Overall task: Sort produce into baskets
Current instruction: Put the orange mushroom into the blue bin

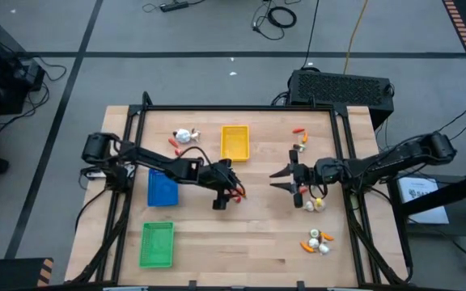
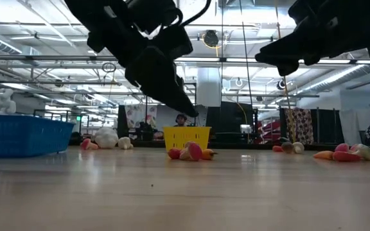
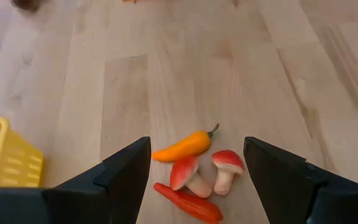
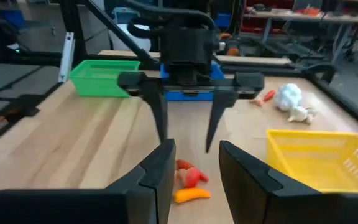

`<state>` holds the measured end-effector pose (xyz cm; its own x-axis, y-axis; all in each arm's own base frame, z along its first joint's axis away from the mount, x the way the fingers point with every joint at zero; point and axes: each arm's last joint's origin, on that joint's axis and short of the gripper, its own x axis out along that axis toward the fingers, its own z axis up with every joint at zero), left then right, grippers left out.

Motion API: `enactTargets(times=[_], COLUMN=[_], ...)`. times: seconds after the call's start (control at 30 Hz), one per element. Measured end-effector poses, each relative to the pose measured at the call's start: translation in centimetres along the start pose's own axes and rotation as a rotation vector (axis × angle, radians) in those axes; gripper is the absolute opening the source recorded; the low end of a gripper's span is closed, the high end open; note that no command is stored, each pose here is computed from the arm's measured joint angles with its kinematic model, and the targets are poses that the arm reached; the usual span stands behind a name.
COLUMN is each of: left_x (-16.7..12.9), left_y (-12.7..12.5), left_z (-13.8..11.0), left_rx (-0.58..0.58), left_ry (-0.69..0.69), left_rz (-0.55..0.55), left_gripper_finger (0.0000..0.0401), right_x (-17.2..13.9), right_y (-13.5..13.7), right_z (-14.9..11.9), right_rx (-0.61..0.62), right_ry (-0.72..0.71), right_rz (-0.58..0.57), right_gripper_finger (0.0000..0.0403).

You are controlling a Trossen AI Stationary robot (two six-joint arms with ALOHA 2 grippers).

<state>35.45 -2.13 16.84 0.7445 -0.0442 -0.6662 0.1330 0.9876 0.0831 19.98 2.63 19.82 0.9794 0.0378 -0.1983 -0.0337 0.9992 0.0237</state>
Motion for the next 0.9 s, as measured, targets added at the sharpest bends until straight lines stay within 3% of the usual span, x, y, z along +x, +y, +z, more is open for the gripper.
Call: enactTargets(times=[0.9], left_x=[3.6], left_y=[1.1], left_z=[-2.7], left_rx=[-0.051], left_ry=[0.076], left_rz=[-0.012], left_gripper_finger=[0.0264], right_x=[-0.1], right_y=[0.5], right_z=[-0.5], right_rx=[0.006], right_ry=[0.044], right_rz=[-0.001], right_gripper_finger=[0.0116])
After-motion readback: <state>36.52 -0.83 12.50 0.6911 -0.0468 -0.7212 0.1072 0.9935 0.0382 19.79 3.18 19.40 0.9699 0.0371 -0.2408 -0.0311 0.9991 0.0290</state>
